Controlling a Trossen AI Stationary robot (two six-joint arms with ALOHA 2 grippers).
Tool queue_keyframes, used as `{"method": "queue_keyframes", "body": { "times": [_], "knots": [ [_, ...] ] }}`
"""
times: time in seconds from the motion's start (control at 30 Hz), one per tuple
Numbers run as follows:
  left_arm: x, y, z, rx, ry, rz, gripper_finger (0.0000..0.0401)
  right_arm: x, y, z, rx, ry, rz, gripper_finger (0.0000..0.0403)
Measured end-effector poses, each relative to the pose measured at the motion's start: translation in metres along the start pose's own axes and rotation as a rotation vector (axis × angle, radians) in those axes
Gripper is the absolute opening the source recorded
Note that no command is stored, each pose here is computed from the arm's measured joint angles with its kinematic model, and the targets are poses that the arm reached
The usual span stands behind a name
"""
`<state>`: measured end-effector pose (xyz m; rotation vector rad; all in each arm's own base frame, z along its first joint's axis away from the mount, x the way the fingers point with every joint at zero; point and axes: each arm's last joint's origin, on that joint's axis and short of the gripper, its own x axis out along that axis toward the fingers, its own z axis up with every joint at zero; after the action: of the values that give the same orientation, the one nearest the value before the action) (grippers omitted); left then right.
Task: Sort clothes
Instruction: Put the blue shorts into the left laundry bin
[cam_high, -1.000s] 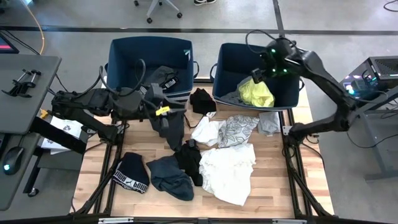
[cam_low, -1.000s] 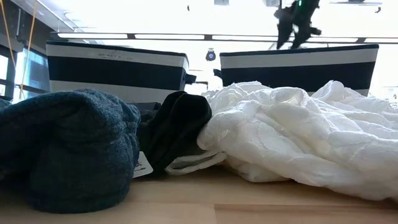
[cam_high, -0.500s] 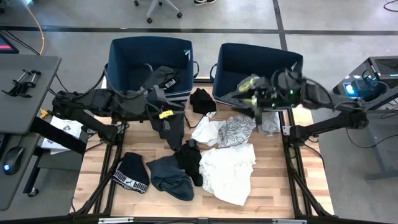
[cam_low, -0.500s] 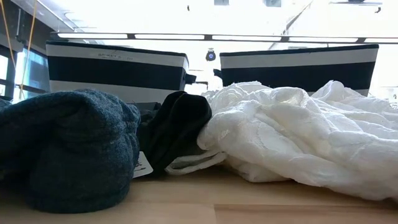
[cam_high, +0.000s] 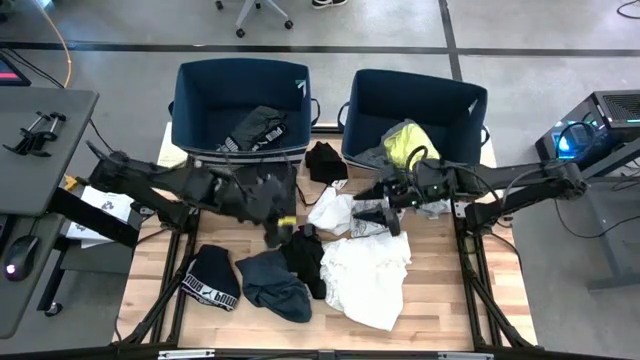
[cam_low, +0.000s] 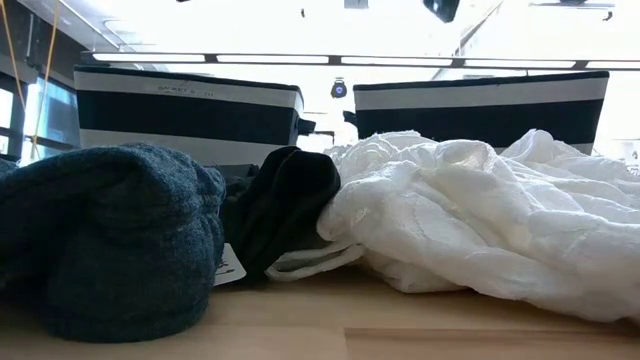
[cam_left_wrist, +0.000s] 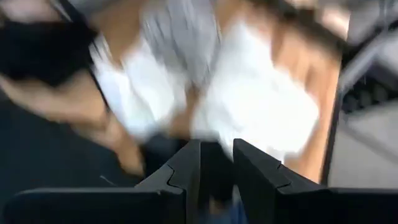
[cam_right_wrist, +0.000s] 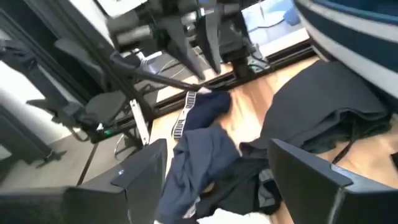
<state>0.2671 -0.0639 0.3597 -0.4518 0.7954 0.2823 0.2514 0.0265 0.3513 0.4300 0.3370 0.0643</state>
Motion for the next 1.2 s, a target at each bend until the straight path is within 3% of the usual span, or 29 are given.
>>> {"method": "queue_keyframes", "body": {
  "times": [0.2, 0.33, 0.43, 0.57, 0.8, 1.03, 1.2],
  "knots": [
    [0.031, -0.008, -0.058, -0.010, 0.286, 0.045, 0.0060, 0.000, 0.006, -0.006, -0.069, 0.035, 0.018, 0.0266],
    [0.049, -0.013, -0.092, -0.097, 0.374, 0.050, 0.0061, 0.000, 0.008, -0.008, -0.070, 0.054, 0.050, 0.0266],
    [0.061, -0.018, -0.110, -0.087, 0.368, -0.020, 0.0085, 0.000, 0.008, -0.008, -0.028, 0.065, 0.071, 0.0266],
    [0.076, -0.016, -0.128, 0.041, 0.319, -0.084, 0.0139, 0.000, 0.010, -0.009, 0.025, 0.056, 0.053, 0.0266],
    [0.099, 0.001, -0.151, 0.302, 0.250, -0.118, 0.0225, 0.000, 0.008, -0.007, 0.098, -0.031, -0.086, 0.0266],
    [0.123, 0.027, -0.184, 0.446, 0.216, -0.163, 0.0241, 0.000, 0.002, 0.002, 0.234, -0.146, -0.166, 0.0266],
    [0.138, 0.038, -0.203, 0.695, 0.220, -0.180, 0.0241, -0.001, 0.002, 0.003, 0.294, -0.200, -0.211, 0.0266]
  ]
}}
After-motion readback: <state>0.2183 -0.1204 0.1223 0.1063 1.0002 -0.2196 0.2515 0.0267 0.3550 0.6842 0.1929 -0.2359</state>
